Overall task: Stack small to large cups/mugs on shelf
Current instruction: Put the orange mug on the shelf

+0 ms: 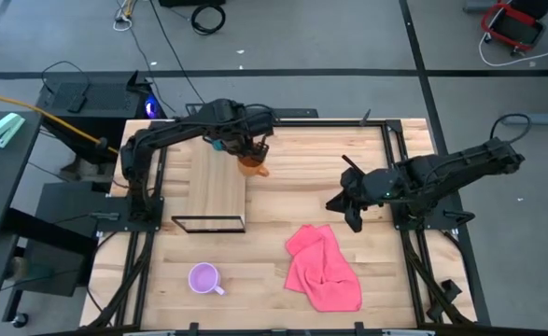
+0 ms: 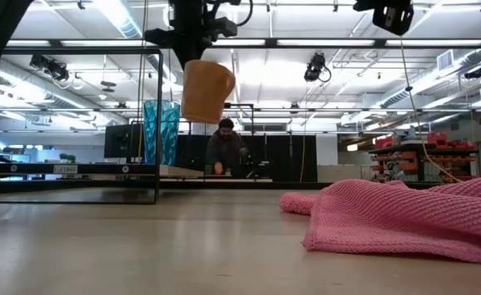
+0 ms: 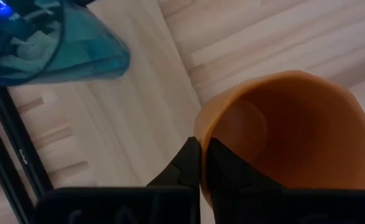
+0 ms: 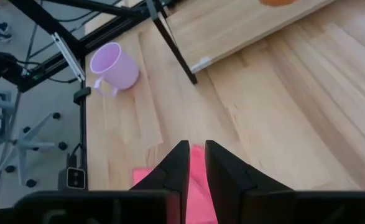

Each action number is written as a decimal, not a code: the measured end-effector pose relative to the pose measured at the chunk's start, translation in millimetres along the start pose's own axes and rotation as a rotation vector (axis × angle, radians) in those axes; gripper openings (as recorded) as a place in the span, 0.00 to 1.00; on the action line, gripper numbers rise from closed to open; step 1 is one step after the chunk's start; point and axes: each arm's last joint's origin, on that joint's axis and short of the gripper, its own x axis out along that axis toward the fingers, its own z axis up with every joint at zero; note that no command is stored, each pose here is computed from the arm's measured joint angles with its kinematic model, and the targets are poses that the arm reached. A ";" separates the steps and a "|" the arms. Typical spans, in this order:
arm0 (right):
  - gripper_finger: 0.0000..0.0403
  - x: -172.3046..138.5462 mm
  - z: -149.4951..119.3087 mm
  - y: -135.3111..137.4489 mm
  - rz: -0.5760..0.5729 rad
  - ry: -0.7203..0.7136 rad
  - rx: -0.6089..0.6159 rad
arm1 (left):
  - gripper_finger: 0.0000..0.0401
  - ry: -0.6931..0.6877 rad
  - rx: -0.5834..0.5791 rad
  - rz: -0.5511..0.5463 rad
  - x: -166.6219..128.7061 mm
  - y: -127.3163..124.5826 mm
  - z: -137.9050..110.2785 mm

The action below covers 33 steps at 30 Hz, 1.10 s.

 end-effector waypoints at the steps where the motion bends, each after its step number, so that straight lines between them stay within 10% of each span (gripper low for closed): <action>1: 0.14 -0.1 -0.5 0.6 0.003 0.002 -0.003 | 0.04 -0.008 -0.009 -0.004 -1.9 2.8 1.6; 20: 0.14 -1.7 -5.3 7.5 0.022 0.006 -0.002 | 0.04 -0.242 -0.245 -0.026 -65.6 91.6 6.3; 33: 0.14 -1.7 -4.8 7.0 0.002 -0.011 0.001 | 0.04 -0.126 -0.432 -0.001 -35.1 134.6 -87.4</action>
